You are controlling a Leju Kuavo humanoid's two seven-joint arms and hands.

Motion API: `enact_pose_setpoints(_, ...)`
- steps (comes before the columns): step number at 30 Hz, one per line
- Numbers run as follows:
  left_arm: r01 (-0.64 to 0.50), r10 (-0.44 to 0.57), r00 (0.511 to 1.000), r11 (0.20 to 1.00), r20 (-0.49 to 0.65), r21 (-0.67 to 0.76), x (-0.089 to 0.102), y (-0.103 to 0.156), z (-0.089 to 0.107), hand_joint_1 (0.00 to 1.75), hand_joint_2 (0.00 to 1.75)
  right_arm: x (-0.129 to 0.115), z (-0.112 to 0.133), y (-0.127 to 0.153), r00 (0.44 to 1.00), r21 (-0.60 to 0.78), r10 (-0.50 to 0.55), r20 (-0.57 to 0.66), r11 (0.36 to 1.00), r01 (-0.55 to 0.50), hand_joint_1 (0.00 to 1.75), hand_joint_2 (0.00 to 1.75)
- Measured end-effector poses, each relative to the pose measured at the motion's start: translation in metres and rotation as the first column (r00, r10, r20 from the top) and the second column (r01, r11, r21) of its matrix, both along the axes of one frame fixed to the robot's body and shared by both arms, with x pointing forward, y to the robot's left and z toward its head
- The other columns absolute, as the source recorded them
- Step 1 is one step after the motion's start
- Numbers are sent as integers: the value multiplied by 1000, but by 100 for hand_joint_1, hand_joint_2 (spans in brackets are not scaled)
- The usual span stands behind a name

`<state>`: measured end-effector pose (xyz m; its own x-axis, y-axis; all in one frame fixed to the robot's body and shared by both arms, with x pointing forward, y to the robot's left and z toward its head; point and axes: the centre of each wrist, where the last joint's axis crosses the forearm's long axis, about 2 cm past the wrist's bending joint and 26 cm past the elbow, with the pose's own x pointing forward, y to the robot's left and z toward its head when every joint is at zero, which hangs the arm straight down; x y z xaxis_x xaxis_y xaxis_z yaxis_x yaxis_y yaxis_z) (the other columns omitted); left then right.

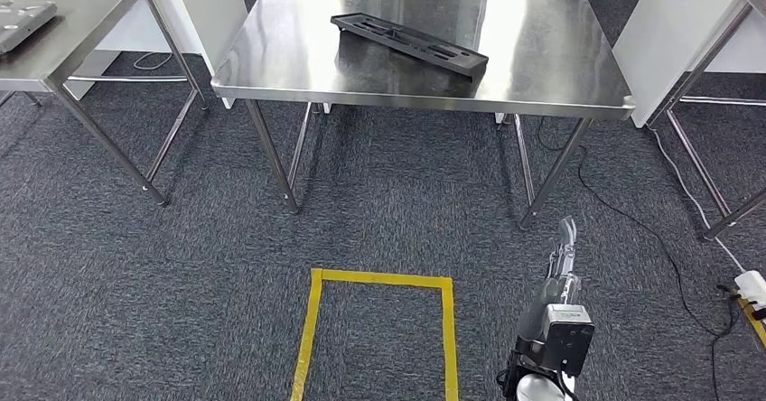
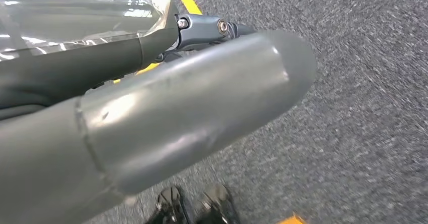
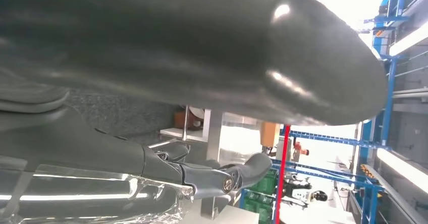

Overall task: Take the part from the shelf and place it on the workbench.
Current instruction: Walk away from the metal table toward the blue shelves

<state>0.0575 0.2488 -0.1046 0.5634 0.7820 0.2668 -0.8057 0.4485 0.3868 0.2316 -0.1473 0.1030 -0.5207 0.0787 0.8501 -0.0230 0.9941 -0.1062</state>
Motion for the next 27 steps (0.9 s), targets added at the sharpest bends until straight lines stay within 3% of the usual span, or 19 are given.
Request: enact_pose_setpoints(27, 40, -40, 999, 999, 16, -2, 1, 1, 0, 0, 0, 9, -1, -16, 1000, 5, -24, 11, 1000, 24, 0, 0)
